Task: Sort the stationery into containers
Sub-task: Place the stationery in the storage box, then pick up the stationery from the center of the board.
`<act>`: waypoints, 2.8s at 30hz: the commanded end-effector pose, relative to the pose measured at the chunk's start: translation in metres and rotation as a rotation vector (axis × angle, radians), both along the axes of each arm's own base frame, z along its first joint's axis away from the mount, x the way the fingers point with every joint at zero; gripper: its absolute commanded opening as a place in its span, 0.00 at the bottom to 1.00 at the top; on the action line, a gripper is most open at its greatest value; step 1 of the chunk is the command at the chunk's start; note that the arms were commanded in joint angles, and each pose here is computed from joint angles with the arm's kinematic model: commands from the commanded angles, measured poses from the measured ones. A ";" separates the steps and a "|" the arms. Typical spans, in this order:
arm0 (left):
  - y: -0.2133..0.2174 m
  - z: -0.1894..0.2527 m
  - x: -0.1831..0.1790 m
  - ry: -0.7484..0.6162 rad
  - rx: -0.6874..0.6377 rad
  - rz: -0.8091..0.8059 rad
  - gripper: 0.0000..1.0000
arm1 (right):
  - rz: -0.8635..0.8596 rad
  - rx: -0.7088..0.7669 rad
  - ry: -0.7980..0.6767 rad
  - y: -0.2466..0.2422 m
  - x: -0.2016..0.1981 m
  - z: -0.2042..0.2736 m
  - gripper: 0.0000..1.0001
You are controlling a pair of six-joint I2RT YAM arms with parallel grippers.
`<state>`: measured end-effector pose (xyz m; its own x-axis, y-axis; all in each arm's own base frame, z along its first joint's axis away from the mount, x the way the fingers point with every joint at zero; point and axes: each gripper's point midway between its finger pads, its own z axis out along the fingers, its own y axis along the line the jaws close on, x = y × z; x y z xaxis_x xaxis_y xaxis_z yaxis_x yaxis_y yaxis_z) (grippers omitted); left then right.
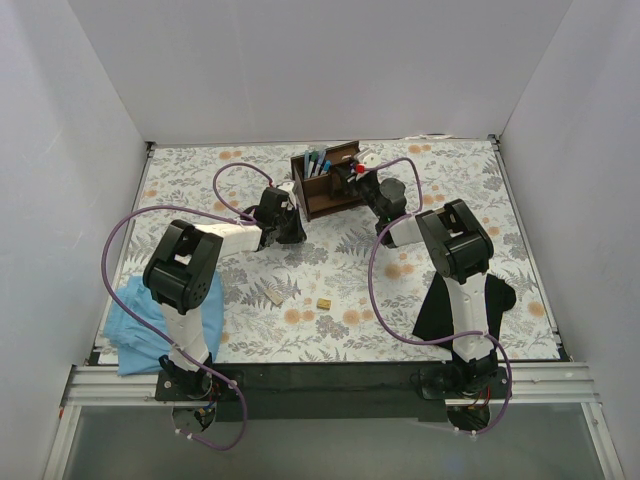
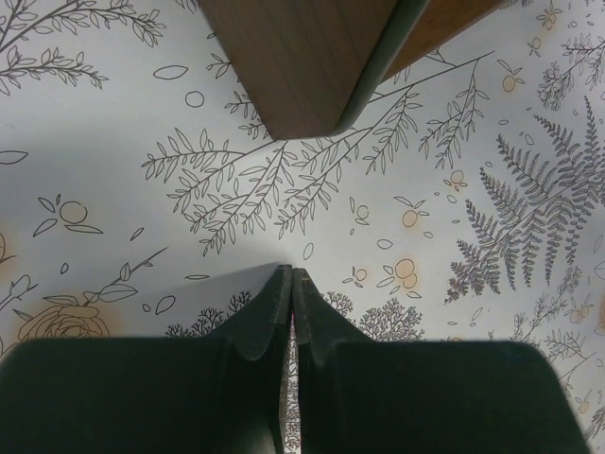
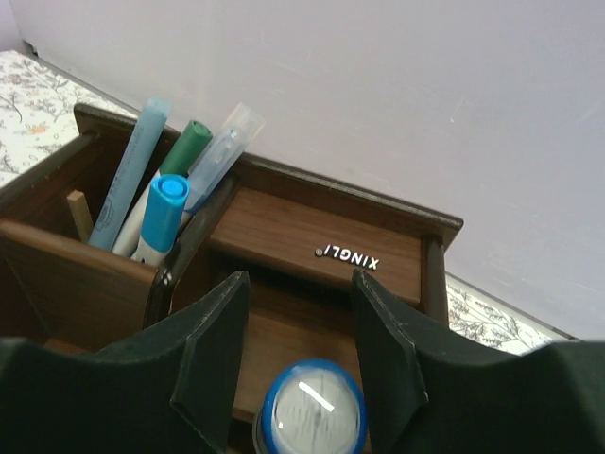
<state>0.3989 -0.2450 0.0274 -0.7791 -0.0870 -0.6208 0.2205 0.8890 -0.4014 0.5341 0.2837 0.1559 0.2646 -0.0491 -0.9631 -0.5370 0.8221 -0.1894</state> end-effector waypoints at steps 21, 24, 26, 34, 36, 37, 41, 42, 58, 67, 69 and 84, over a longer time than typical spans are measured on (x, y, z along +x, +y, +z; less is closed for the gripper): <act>-0.001 -0.005 0.002 -0.001 -0.013 -0.007 0.00 | -0.031 0.258 -0.628 -0.023 -0.045 0.167 0.06; -0.001 -0.005 0.002 0.001 -0.014 -0.006 0.00 | -0.029 0.257 -0.646 -0.024 -0.044 0.172 0.06; -0.001 -0.005 0.002 -0.002 -0.011 -0.009 0.00 | -0.023 0.258 -0.651 -0.022 -0.043 0.173 0.06; 0.002 -0.014 0.000 0.007 -0.002 -0.003 0.00 | 0.004 0.256 -0.619 -0.014 -0.035 0.156 0.26; 0.003 -0.014 0.000 0.004 0.001 -0.002 0.00 | 0.005 0.262 -0.626 -0.014 -0.032 0.157 0.25; 0.004 -0.016 0.000 0.005 0.004 -0.001 0.00 | 0.008 0.263 -0.620 -0.013 -0.031 0.154 0.25; 0.005 -0.015 0.000 0.006 0.005 0.000 0.00 | 0.007 0.273 -0.628 -0.013 -0.026 0.156 0.26; 0.005 -0.015 0.001 0.006 0.004 0.000 0.00 | 0.006 0.272 -0.633 -0.013 -0.025 0.157 0.29; 0.005 -0.017 0.001 0.015 -0.005 -0.001 0.00 | -0.009 0.259 -0.681 -0.015 -0.027 0.169 0.74; 0.001 -0.006 0.003 0.010 -0.026 -0.002 0.00 | -0.049 0.276 -0.745 -0.026 -0.037 0.204 0.77; 0.001 -0.003 0.003 0.003 -0.029 -0.002 0.00 | -0.054 0.264 -0.766 -0.027 -0.041 0.211 0.78; 0.007 0.090 -0.008 -0.131 -0.066 -0.029 0.31 | -0.054 0.142 -0.302 -0.060 -0.050 0.258 0.76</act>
<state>0.3938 -0.2422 0.0536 -0.7711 -0.1076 -0.6275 0.2289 0.8728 -0.4310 0.5017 0.2443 0.3822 0.6214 0.0183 -0.7833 -0.3939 0.8715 -0.2922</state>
